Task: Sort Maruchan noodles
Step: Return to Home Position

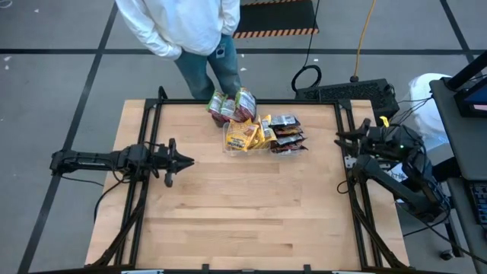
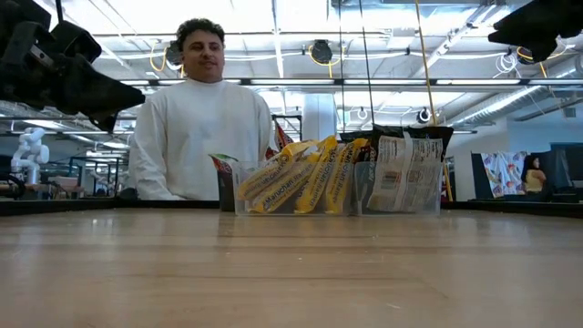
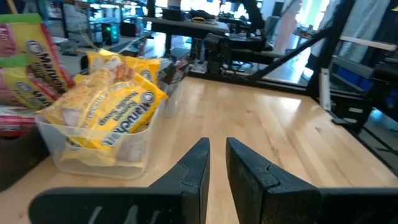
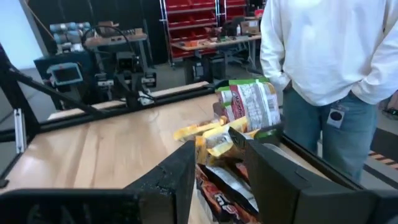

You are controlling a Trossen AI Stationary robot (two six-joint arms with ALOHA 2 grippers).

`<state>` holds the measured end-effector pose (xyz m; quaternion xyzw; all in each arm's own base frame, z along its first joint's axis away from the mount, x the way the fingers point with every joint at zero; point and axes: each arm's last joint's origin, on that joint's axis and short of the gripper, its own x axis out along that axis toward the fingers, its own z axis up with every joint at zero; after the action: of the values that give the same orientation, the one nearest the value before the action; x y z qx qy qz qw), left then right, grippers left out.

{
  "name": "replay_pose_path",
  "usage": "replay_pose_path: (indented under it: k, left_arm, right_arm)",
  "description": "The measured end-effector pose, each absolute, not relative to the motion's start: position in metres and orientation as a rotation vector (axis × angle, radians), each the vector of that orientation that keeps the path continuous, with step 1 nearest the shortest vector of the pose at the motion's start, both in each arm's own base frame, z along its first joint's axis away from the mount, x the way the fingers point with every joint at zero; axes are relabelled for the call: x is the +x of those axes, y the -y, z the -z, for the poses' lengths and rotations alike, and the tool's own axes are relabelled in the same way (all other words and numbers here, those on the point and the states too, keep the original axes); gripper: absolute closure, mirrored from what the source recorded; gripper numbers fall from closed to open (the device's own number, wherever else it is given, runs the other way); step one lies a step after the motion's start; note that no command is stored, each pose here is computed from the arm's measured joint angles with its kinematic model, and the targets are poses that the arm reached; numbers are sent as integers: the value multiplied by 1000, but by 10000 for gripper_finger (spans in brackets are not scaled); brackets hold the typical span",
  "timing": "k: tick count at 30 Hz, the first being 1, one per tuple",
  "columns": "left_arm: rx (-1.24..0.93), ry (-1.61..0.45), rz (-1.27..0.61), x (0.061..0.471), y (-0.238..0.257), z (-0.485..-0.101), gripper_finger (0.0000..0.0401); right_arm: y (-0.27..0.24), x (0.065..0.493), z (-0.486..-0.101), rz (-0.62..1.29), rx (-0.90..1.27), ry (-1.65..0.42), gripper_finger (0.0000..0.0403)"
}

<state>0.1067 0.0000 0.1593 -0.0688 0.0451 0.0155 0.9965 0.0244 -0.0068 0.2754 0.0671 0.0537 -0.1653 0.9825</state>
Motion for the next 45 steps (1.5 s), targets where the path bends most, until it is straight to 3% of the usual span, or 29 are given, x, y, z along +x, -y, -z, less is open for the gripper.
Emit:
replay_pose_path:
  k: [8, 20, 32, 45]
  left_arm:
    - [-140, -95, 9, 107, 1, -159, 343]
    - [-140, -95, 9, 107, 1, -159, 343]
    - [-142, -125, 7, 106, 1, -156, 343]
    - [-142, -129, 7, 106, 1, -156, 343]
  right_arm:
    - [16, 35, -271, 330, 158, -16, 271]
    - [41, 65, -225, 323, 87, 92, 271]
    - [51, 77, -183, 329, 29, 36, 271]
    - [53, 79, -176, 327, -44, 75, 271]
